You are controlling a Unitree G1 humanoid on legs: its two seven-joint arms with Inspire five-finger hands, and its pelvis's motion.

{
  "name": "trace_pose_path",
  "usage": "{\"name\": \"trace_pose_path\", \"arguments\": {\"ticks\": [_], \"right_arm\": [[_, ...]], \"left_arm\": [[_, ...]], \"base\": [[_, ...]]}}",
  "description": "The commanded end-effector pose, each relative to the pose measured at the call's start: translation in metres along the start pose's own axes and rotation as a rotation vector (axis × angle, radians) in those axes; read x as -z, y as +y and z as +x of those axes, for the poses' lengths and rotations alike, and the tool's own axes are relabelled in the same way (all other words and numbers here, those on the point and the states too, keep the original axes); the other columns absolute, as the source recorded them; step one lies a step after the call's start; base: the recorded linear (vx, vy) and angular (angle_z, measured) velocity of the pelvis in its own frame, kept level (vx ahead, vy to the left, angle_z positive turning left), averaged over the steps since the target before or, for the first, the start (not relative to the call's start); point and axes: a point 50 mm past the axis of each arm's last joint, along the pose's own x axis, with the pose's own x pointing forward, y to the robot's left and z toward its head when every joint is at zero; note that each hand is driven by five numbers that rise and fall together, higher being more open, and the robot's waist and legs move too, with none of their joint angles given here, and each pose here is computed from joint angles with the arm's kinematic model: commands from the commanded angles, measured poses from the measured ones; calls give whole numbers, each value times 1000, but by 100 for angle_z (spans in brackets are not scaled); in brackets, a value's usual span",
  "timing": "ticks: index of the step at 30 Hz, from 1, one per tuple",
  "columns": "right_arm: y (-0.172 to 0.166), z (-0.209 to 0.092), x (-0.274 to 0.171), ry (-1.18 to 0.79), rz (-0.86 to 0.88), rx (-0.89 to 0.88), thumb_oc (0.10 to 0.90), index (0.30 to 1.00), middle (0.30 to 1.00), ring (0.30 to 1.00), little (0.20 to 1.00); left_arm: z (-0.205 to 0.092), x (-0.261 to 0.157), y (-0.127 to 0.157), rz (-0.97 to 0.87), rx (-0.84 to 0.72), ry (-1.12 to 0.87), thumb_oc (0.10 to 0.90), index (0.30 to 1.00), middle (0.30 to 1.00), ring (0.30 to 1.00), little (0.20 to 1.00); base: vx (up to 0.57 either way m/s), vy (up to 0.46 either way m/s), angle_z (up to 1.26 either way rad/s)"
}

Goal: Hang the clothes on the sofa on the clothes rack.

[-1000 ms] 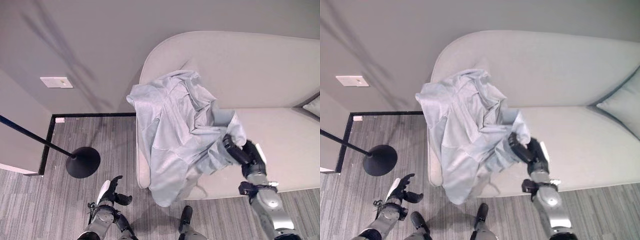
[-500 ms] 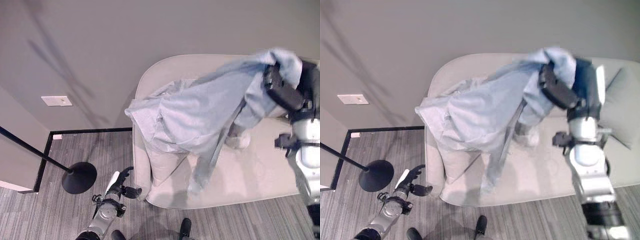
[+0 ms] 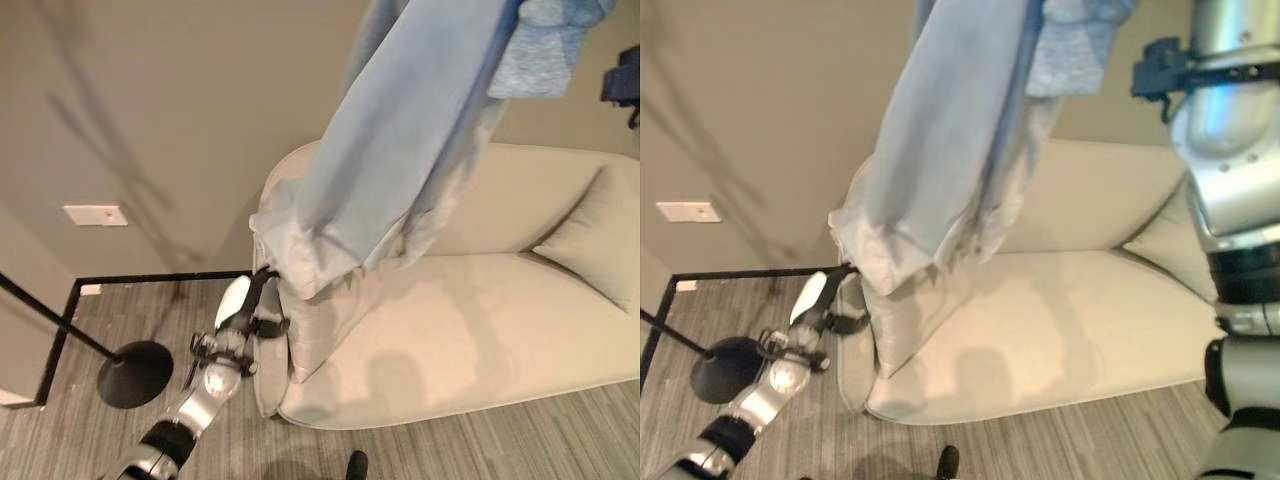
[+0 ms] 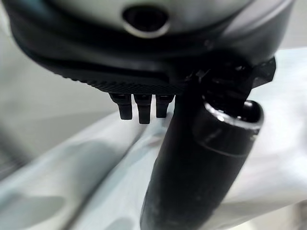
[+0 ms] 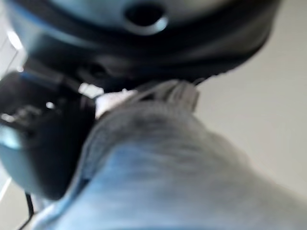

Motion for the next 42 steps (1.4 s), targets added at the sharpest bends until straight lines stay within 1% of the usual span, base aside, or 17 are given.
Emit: {"name": "trace_pose_path", "arguments": {"ticks": [1, 3, 4, 9, 12, 13, 18, 20, 22, 24, 25, 28, 31, 35, 37, 39, 42], "right_arm": [[-43, 37, -29, -129, 17, 302, 400, 300, 300, 300, 300], [-46, 49, -32, -128, -5, 343, 400, 300, 300, 300, 300], [-45, 51, -33, -131, -4, 343, 400, 300, 300, 300, 300], [-53, 78, -38, -115, -43, 408, 400, 300, 300, 300, 300], [-46, 76, -40, -135, -62, 346, 400, 300, 300, 300, 300], [-41, 67, -33, -119, -75, 329, 400, 300, 300, 300, 300], [-51, 52, -15, -51, -96, 332, 400, 300, 300, 300, 300], [-34, 31, -20, -105, -79, 188, 400, 300, 300, 300, 300], [-31, 13, -17, -98, -81, 158, 400, 300, 300, 300, 300], [-33, -3, -16, -108, -133, 150, 400, 300, 300, 300, 300], [-47, -6, -17, -119, -203, 187, 400, 300, 300, 300, 300], [-69, 8, -23, -135, -271, 272, 400, 300, 300, 300, 300], [-91, 45, -33, -139, -337, 397, 400, 300, 300, 300, 300], [-99, 68, -43, -144, -406, 431, 400, 300, 300, 300, 300], [-114, 79, -45, -114, -486, 457, 400, 300, 300, 300, 300], [-118, 83, -47, -104, -507, 463, 400, 300, 300, 300, 300], [-140, 98, -53, -48, -642, 486, 400, 300, 300, 300, 300]], "left_arm": [[30, -83, 28, -84, -265, -417, 800, 900, 900, 900, 900], [36, -89, 46, -28, -372, -455, 800, 900, 900, 900, 900], [37, -89, 46, -28, -377, -455, 800, 900, 900, 900, 900], [42, -91, 74, 119, -527, -512, 800, 900, 900, 900, 900], [41, -84, 86, 155, -582, -489, 800, 900, 900, 900, 900], [37, -80, 80, 154, -547, -483, 800, 900, 900, 900, 900], [24, -74, 56, 107, -402, -481, 800, 900, 900, 900, 900], [16, -66, 48, 60, -370, -438, 800, 900, 900, 900, 900], [11, -62, 44, 60, -337, -423, 800, 900, 900, 900, 900], [7, -59, 35, 69, -270, -417, 800, 900, 900, 900, 900], [4, -58, 28, 83, -215, -431, 800, 900, 900, 900, 900], [1, -57, 18, 96, -157, -444, 800, 900, 900, 900, 900], [3, -54, 26, 126, -182, -447, 800, 900, 900, 900, 900], [1, -49, 35, 141, -201, -441, 800, 900, 900, 900, 900], [-4, -41, 41, 151, -203, -418, 800, 900, 900, 900, 900], [-6, -39, 43, 154, -203, -415, 800, 900, 900, 900, 900], [-13, -29, 51, 190, -194, -394, 800, 900, 900, 900, 900]], "base": [[-3, 15, -21], [-5, 18, -12], [1, 16, -8], [3, 7, -2], [-11, 4, 0], [0, 0, 0], [0, 0, 0], [-4, 3, 2], [-4, -5, -2], [2, -32, -4], [17, -33, 3], [0, 0, 0], [0, 0, 0], [0, 0, 0], [0, 0, 0], [16, -17, 5], [26, -27, 12]]}}
